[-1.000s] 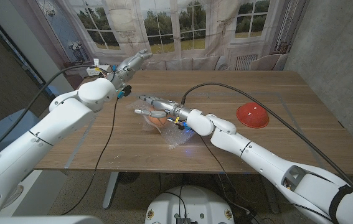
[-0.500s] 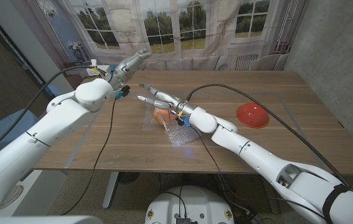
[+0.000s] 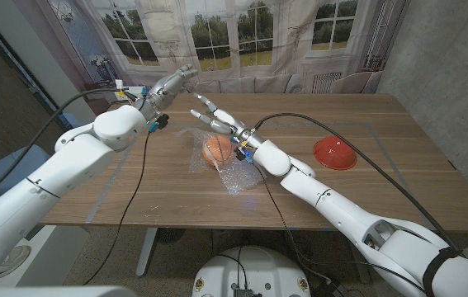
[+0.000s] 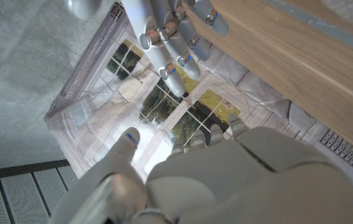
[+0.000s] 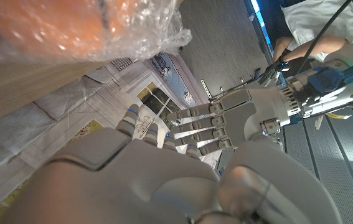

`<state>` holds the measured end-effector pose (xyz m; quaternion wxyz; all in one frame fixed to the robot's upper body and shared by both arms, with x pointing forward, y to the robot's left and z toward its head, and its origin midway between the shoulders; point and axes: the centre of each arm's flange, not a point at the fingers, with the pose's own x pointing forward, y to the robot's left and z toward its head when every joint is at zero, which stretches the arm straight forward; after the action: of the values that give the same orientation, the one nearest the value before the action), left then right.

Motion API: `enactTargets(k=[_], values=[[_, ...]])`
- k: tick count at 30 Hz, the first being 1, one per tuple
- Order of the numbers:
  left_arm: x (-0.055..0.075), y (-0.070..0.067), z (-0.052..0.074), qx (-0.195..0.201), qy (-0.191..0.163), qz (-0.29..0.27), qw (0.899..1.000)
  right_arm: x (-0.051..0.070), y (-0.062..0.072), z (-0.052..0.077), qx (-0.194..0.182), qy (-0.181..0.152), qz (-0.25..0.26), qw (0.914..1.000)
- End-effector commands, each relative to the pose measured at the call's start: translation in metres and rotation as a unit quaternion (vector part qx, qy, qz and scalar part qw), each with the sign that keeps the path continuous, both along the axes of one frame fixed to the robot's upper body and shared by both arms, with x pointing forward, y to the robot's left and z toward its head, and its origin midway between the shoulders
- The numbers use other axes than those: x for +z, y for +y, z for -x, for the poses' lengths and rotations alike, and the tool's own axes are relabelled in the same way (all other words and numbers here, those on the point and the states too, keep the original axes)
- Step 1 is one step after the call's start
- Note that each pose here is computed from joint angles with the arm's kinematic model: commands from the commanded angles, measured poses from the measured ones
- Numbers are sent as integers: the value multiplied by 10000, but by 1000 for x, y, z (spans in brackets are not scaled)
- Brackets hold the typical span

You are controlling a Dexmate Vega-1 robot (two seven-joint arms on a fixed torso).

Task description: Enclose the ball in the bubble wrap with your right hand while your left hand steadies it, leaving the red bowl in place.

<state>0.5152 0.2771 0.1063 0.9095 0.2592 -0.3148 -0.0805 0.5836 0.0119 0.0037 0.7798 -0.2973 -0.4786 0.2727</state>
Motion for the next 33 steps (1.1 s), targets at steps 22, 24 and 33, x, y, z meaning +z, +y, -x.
enactTargets(k=[22,24,33], values=[[-33,20,9,-1476,-827,842,9820,57,-75,-30,460,810,-1355,9864],[-35,22,8,-1489,-831,887,9814,59,-82,-32,477,879,-1470,9841],[-48,27,2,-1577,-725,1148,9781,75,-116,-44,322,871,-1867,9780]])
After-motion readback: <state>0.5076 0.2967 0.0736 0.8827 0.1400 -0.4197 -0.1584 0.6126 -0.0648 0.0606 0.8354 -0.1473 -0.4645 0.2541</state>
